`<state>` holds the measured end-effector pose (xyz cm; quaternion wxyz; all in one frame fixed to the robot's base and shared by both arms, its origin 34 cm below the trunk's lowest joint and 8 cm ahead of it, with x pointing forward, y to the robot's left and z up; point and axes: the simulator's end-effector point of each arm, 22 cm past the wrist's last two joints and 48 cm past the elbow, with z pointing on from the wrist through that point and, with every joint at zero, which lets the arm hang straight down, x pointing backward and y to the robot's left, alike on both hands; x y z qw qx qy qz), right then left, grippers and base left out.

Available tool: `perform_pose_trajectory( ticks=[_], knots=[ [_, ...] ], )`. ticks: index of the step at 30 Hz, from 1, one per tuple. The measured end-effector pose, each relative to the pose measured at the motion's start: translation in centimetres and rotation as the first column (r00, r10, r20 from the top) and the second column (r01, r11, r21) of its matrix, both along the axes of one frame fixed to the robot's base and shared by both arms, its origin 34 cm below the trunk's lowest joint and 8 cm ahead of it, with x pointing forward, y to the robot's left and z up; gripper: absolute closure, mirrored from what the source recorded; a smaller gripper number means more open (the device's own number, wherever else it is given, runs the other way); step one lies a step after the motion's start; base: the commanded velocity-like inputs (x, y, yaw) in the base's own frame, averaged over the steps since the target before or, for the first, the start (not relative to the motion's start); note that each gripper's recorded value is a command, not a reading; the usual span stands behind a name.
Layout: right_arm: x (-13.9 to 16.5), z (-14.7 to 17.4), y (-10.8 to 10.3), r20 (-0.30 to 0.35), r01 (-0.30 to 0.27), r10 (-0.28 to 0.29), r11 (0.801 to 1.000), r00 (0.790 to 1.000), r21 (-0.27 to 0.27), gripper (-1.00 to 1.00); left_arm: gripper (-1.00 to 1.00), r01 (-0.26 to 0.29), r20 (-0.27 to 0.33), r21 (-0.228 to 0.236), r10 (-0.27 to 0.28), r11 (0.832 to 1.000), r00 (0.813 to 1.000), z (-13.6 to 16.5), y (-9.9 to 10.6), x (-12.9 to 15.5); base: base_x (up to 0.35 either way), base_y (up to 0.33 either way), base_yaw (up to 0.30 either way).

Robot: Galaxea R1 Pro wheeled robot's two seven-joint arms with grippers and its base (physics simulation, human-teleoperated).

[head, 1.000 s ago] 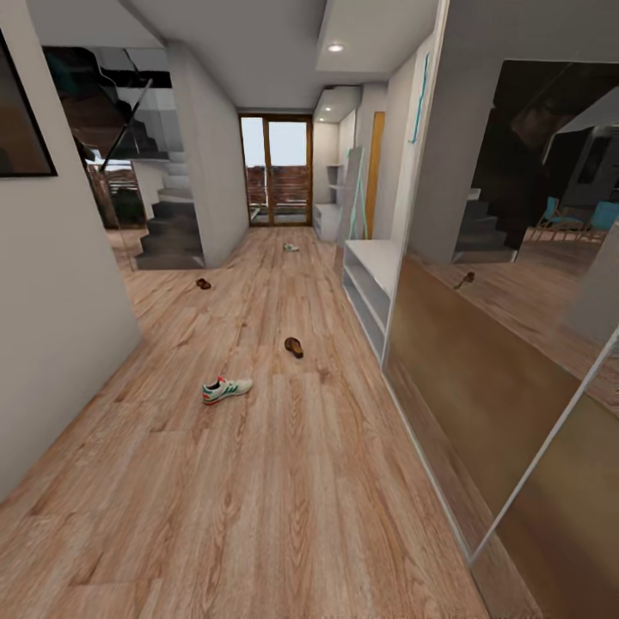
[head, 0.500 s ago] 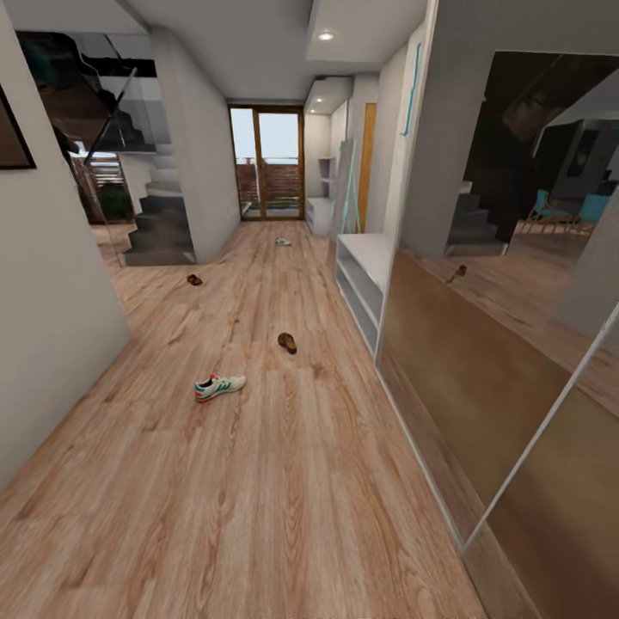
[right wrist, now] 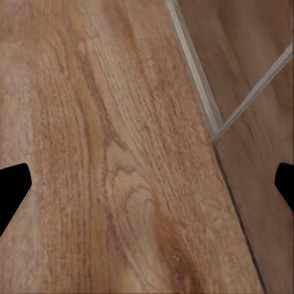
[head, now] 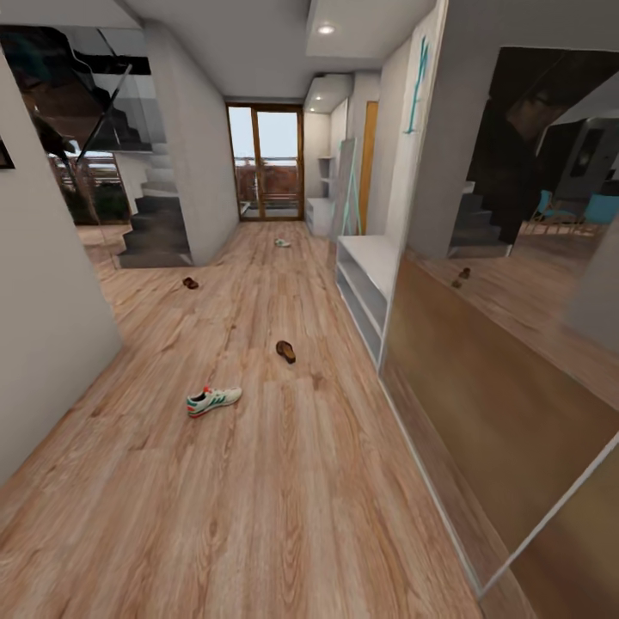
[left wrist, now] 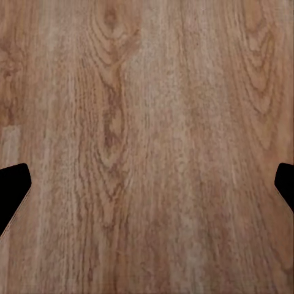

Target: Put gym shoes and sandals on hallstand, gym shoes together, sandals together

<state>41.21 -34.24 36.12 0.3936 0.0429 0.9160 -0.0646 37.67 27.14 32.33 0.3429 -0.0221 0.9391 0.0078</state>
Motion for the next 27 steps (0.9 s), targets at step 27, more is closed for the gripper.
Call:
perform_pose_trajectory(
  ticks=[27],
  knots=[
    [-0.1, -0.1, 0.0, -0.002, -0.001, 0.001, 1.000, 1.000, 0.000, -1.00, -1.00, -0.002, 0.021, 0.007, 0.002, 1.000, 1.000, 0.4, 0.3, 1.2, 0.319, 0.000, 0.000]
  ],
)
